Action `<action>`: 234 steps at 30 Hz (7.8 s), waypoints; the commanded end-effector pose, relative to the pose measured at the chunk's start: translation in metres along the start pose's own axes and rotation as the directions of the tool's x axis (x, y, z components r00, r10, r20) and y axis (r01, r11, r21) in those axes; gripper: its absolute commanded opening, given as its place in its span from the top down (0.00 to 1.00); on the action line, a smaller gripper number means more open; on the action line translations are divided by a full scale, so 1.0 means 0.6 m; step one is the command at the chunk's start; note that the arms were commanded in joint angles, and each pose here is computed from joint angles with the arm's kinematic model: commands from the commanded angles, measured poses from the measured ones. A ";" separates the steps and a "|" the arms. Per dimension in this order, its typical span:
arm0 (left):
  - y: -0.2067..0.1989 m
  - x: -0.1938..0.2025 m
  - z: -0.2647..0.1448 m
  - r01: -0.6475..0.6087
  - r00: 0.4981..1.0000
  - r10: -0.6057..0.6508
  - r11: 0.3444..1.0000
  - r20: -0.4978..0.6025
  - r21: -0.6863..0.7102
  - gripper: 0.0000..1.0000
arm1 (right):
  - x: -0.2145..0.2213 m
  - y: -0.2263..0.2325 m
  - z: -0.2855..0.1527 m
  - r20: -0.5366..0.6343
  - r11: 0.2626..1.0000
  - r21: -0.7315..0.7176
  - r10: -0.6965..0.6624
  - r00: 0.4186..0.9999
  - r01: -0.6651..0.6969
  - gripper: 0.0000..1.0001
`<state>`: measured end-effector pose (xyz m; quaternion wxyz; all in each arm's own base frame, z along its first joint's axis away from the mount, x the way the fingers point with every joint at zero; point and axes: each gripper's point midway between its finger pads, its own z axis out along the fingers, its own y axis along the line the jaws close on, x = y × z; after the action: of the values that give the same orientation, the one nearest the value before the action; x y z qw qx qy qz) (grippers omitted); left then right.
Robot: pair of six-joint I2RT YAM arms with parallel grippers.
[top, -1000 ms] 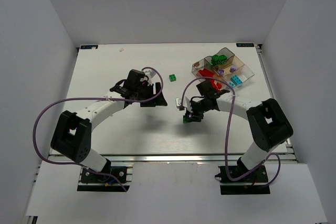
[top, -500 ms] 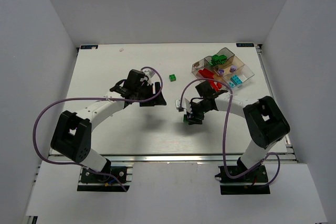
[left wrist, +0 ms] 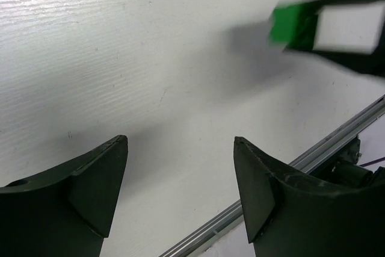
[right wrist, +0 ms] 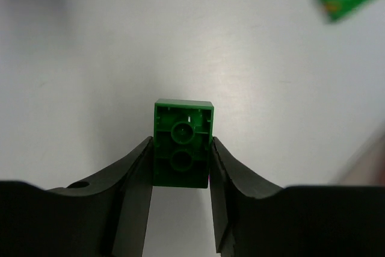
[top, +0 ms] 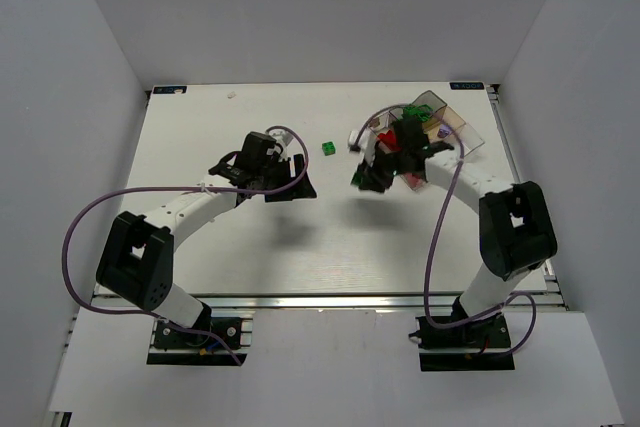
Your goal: Sort the legos into containers by color
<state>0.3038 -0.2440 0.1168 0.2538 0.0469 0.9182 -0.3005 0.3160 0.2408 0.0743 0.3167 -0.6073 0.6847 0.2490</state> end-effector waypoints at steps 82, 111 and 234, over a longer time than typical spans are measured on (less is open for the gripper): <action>0.074 -0.245 0.344 -0.069 0.962 0.209 0.806 0.174 -0.588 0.19 | -0.053 -0.255 -0.329 0.553 0.752 0.373 0.290 0.781 -0.543 0.11; -0.160 -0.247 0.179 -0.106 0.974 0.075 0.984 0.212 0.141 0.77 | -0.051 -0.167 -0.266 0.490 0.839 0.064 0.445 0.749 -0.540 0.11; -0.054 -0.145 -0.045 0.355 0.855 -0.457 0.860 0.244 0.368 0.02 | 0.120 -0.540 -0.246 0.320 0.512 0.731 0.328 0.889 -0.452 0.58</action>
<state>0.3637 -0.2544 0.1797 0.2932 -0.1774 0.7961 -0.4988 0.5996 0.0366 0.1146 0.5105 -0.1904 0.8380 0.0289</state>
